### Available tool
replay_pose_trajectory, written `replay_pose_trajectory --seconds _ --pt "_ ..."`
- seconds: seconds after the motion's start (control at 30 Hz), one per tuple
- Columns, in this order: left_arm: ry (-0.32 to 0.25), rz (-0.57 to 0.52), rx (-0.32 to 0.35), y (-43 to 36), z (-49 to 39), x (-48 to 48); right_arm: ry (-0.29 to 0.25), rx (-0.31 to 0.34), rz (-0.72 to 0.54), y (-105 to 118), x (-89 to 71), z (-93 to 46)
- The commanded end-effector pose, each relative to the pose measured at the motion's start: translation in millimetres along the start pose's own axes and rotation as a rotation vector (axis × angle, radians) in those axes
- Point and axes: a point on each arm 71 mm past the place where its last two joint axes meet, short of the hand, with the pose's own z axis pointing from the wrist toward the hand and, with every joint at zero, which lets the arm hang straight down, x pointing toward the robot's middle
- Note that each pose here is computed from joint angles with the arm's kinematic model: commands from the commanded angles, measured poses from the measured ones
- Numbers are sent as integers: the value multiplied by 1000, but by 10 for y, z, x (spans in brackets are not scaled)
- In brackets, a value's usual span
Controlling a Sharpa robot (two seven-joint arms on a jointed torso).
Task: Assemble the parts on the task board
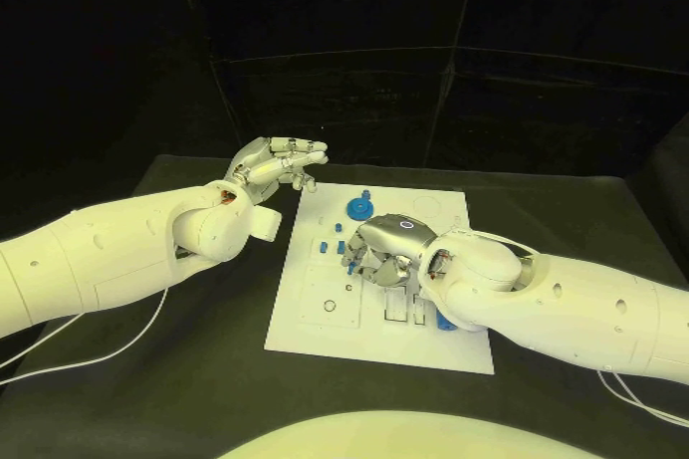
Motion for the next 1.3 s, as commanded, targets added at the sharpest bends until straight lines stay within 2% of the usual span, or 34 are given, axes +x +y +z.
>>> replay_pose_trajectory --seconds 0.03,0.57,1.3 --pt "5 -4 5 -13 7 11 46 1 -30 1 52 14" --pt "8 -6 4 -8 20 22 92 4 -35 0 155 47" --pt "11 -7 -1 -3 23 25 102 -5 -34 29 241 78"
